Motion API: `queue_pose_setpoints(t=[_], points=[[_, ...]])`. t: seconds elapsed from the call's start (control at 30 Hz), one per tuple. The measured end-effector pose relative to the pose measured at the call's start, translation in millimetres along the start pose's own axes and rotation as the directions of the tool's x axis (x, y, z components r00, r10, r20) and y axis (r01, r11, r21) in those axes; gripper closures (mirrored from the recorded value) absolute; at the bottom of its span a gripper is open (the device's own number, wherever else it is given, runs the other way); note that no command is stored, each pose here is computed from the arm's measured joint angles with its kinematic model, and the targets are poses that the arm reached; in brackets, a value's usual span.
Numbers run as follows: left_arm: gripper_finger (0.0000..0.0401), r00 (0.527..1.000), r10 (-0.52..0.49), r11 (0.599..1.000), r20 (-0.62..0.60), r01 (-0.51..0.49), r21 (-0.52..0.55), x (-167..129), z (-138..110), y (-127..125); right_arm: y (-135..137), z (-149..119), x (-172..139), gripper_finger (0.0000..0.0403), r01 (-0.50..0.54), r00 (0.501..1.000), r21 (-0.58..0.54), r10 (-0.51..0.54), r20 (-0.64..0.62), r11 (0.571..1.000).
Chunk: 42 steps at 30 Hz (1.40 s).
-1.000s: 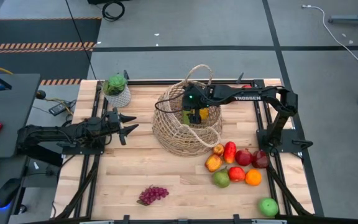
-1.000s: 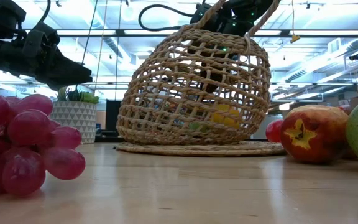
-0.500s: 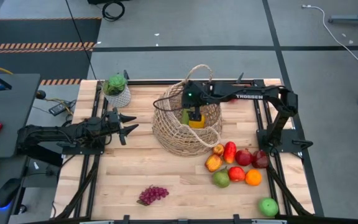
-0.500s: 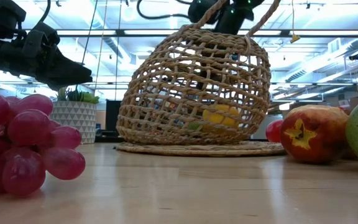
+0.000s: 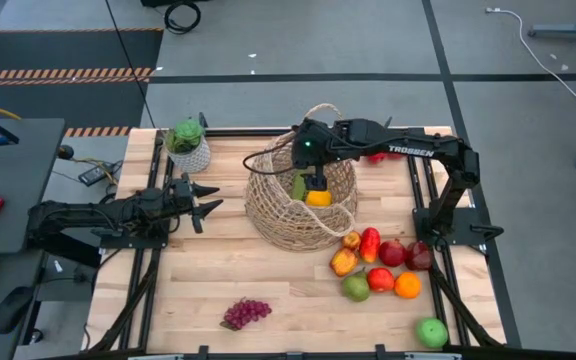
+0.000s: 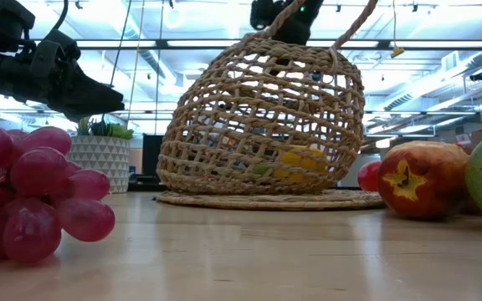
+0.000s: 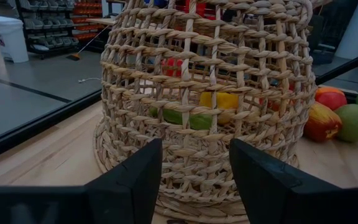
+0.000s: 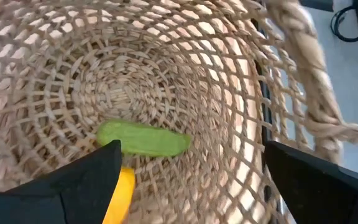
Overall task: Build produce basket
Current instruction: Put the green pear into the brown basket
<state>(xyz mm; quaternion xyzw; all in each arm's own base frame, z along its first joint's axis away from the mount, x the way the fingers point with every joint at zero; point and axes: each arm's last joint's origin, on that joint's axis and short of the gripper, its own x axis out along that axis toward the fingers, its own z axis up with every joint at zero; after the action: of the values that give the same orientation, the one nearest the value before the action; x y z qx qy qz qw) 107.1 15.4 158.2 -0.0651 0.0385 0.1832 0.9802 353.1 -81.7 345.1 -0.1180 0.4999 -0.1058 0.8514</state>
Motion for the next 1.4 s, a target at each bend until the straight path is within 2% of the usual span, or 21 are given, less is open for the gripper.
queue_pose_setpoints(t=[0.17,0.37,0.57,0.73,0.87,0.97,1.07,1.2,1.4], points=[[0.0205,1.000,0.000,1.000,0.000,0.000,0.000,0.0,0.0,0.0,-2.8,6.0,-31.4,0.0006,0.014,1.000,0.040,-0.013,-0.016,0.999],[0.0207,1.000,0.000,1.000,0.000,0.000,0.000,0.0,0.1,0.0,-3.3,1.1,-69.6,0.0007,0.002,0.996,0.166,0.013,-0.093,0.986],[0.0203,1.000,0.000,1.000,0.000,0.000,0.000,0.0,0.0,0.0,16.3,-8.2,-103.6,0.0009,-0.036,0.995,0.242,0.056,-0.078,0.970],[0.0207,1.000,0.000,1.000,0.000,0.000,0.000,0.0,0.0,0.0,52.8,-7.8,-138.7,0.0011,-0.093,0.995,0.231,0.083,0.050,0.969],[0.0207,1.000,0.000,1.000,0.000,0.000,0.000,0.0,0.0,0.0,91.8,-1.2,-159.3,0.0011,-0.138,0.978,0.178,0.105,0.182,0.974],[0.0205,1.000,0.000,1.000,0.001,0.000,0.000,0.0,0.1,0.0,124.8,5.4,-166.2,0.0011,-0.175,0.950,0.114,0.137,0.282,0.978],[0.0205,1.000,-0.001,1.000,-0.001,0.001,0.000,0.0,-0.1,0.0,158.3,10.4,-160.2,0.0011,-0.202,0.924,0.061,0.170,0.342,0.977],[0.0208,1.000,0.000,1.000,-0.001,0.000,0.000,0.0,-0.1,0.0,195.8,5.1,-144.0,0.0012,-0.244,0.917,0.057,0.211,0.340,0.968],[0.0205,1.000,0.002,1.000,-0.009,-0.002,0.002,0.7,-0.8,0.0,238.0,-9.9,-133.5,0.0012,-0.315,0.921,0.150,0.263,0.286,0.937]])
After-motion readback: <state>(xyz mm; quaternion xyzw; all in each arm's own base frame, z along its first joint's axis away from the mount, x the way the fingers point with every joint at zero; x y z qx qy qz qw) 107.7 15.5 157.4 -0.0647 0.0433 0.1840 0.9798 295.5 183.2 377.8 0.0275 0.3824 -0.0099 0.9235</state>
